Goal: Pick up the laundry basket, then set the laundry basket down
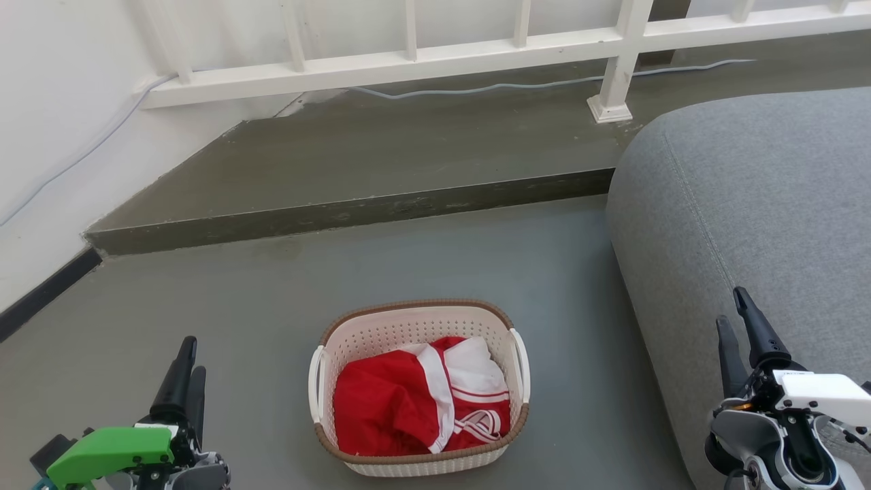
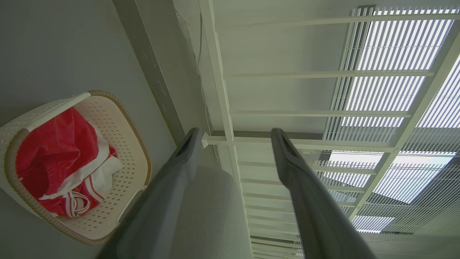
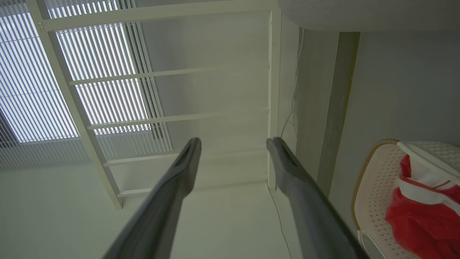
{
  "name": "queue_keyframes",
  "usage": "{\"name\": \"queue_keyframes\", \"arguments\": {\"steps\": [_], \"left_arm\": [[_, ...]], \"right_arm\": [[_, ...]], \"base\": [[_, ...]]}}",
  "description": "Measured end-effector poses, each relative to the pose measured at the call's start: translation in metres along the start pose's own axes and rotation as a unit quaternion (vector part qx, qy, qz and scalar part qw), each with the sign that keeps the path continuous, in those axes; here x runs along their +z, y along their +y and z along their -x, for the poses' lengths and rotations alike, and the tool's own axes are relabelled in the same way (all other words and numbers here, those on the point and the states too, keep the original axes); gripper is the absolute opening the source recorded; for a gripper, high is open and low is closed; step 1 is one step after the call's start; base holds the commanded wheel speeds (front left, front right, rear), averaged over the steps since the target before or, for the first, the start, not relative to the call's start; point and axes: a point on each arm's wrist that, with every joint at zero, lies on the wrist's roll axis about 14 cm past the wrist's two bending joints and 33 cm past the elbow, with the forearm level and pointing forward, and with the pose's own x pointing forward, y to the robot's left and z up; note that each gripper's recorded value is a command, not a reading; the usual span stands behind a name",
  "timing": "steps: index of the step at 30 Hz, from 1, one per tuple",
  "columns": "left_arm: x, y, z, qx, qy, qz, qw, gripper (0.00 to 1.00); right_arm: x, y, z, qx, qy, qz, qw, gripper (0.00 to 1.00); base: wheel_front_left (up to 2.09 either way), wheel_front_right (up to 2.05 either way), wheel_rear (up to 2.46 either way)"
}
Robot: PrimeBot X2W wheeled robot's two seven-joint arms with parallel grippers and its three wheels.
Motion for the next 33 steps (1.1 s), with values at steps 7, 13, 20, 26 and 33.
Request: {"name": "queue_keyframes", "arguments": {"steps": [7, 13, 20, 26, 33], "left_arm": [[-0.003, -0.007, -0.002, -0.011, -0.002, -0.017, 1.0, 1.0], [-0.006, -0.012, -0.004, -0.017, -0.001, -0.045, 0.999, 1.0], [-0.007, -0.019, -0.006, -0.026, 0.004, -0.099, 0.995, 1.0], [-0.015, -0.021, -0.007, -0.031, 0.011, -0.139, 0.99, 1.0], [-0.02, -0.028, -0.011, -0.046, 0.019, -0.201, 0.978, 1.0]], "right_arm": [[-0.004, 0.008, -0.002, 0.012, 0.002, 0.014, 1.0, 1.0], [-0.01, 0.019, -0.005, 0.028, 0.005, 0.035, 0.999, 1.0], [-0.015, 0.034, -0.008, 0.05, 0.011, 0.082, 0.995, 1.0], [-0.023, 0.042, -0.01, 0.065, 0.018, 0.113, 0.991, 1.0], [-0.033, 0.049, -0.01, 0.079, 0.03, 0.161, 0.983, 1.0]], "base": [[0.0, 0.0, 0.0], [0.0, 0.0, 0.0], [0.0, 0.0, 0.0], [0.0, 0.0, 0.0], [0.0, 0.0, 0.0]]}}
